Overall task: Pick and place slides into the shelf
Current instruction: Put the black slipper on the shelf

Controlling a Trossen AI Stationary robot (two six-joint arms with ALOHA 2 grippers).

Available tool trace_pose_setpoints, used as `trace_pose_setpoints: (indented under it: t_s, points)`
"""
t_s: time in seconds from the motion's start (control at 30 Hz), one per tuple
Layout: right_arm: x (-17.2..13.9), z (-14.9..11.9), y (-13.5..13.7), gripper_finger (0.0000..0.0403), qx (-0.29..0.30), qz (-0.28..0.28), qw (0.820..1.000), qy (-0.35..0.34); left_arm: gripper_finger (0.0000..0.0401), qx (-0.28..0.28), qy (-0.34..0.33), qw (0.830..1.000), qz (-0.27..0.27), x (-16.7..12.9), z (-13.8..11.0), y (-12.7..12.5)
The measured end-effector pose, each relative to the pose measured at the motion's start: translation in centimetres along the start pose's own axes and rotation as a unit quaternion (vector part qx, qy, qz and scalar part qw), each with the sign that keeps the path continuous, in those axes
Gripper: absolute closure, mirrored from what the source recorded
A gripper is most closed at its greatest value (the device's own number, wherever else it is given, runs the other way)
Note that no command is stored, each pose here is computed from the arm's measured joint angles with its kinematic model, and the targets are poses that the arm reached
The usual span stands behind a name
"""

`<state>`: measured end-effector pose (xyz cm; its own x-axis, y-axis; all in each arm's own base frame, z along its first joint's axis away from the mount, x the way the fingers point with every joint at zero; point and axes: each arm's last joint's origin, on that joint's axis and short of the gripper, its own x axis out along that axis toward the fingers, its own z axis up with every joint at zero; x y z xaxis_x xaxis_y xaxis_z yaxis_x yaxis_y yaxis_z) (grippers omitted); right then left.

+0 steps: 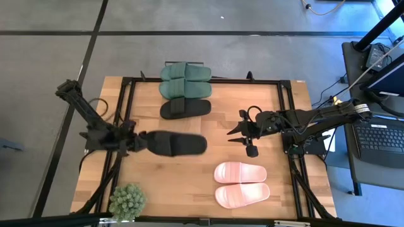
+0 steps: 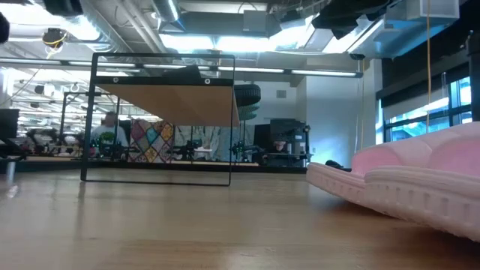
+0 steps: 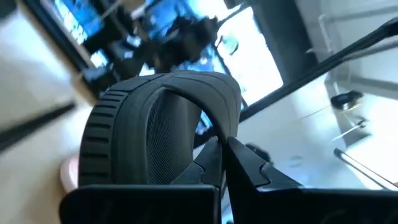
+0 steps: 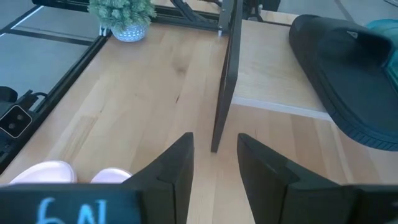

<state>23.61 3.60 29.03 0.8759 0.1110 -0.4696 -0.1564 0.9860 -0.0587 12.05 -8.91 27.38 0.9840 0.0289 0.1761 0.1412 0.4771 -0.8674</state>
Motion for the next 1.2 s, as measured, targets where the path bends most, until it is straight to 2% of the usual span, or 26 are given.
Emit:
trace_pose_setpoints:
  t_s: [0.1, 0.33, 0.53, 0.93, 1.2]
  points:
    - [0.0, 0.0, 0.0, 0.0278, -0.001, 0.000, 1.000, -0.001, 0.0401, 0.006, -0.023, 0.999, 0.023, -0.6, 1.2, 0.3]
    - [0.0, 0.1, 0.0, 0.0278, -0.002, -0.001, 1.000, -0.008, 0.0401, -0.043, -0.057, 0.995, 0.062, -1.4, 3.0, 1.5]
    - [0.0, 0.2, 0.0, 0.0278, -0.014, -0.001, 1.000, -0.009, 0.0401, -0.068, -0.063, 0.994, 0.065, -1.7, 4.0, 2.1]
    - [0.0, 0.2, 0.0, 0.0278, -0.028, -0.002, 1.000, -0.012, 0.0401, -0.074, -0.055, 0.990, 0.104, -1.0, 5.2, 4.0]
    - [0.0, 0.3, 0.0, 0.0278, -0.029, -0.002, 0.999, -0.015, 0.0401, -0.086, -0.041, 0.989, 0.111, -0.3, 6.1, 5.0]
